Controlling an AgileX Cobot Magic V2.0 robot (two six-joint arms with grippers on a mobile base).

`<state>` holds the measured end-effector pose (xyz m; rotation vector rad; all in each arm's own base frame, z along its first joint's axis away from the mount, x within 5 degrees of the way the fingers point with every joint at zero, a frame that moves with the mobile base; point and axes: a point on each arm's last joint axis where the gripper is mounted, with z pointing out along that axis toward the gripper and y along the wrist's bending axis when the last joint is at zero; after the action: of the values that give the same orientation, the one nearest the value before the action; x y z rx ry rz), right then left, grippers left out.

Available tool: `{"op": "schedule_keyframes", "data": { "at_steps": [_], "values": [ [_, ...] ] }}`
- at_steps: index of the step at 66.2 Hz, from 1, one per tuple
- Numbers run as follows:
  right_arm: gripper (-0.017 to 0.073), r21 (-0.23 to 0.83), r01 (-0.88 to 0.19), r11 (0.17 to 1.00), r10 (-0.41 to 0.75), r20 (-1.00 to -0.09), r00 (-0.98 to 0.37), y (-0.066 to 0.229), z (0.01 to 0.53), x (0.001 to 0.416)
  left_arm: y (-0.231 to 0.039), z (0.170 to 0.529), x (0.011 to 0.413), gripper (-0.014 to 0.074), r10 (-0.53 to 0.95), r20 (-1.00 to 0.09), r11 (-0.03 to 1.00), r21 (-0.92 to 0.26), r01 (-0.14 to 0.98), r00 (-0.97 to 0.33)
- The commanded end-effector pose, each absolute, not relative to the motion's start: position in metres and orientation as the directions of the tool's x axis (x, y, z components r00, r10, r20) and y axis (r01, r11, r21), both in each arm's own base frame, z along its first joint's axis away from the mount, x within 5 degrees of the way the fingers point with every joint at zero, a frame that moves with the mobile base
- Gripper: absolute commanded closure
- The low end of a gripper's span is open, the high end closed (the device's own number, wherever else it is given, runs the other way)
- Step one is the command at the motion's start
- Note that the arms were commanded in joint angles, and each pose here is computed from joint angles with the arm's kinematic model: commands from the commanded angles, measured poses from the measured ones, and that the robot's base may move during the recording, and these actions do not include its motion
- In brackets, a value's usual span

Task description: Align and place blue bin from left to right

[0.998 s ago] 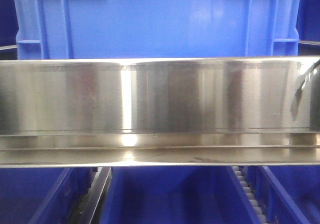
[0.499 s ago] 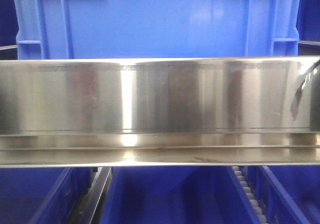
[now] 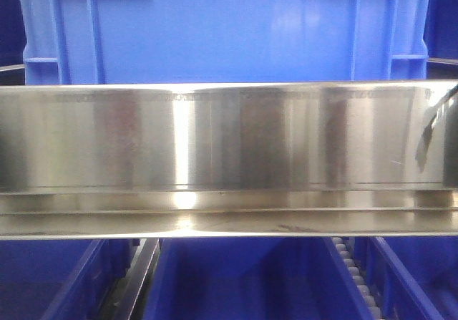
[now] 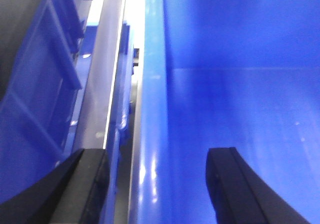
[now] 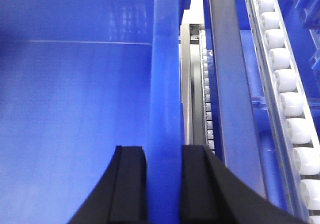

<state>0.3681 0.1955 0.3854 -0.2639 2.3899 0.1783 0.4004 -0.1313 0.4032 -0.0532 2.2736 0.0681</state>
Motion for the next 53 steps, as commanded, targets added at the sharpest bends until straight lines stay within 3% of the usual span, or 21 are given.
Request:
{"op": "schedule_keyframes", "data": {
  "at_steps": [1, 53],
  "values": [
    [0.0627, 0.038, -0.238, 0.971, -0.148, -0.685, -0.713, 0.1933, 0.3897, 0.3675, -0.1285, 0.4046, 0.4007, 0.0255, -0.022, -0.762, 0.997, 0.035, -0.075, -0.647],
    [0.0627, 0.037, -0.237, 0.971, -0.149, -0.684, -0.714, 0.1932, 0.3896, 0.3674, -0.1323, 0.3947, 0.4018, 0.0256, -0.028, -0.725, 0.997, 0.032, -0.074, -0.688]
  ]
}}
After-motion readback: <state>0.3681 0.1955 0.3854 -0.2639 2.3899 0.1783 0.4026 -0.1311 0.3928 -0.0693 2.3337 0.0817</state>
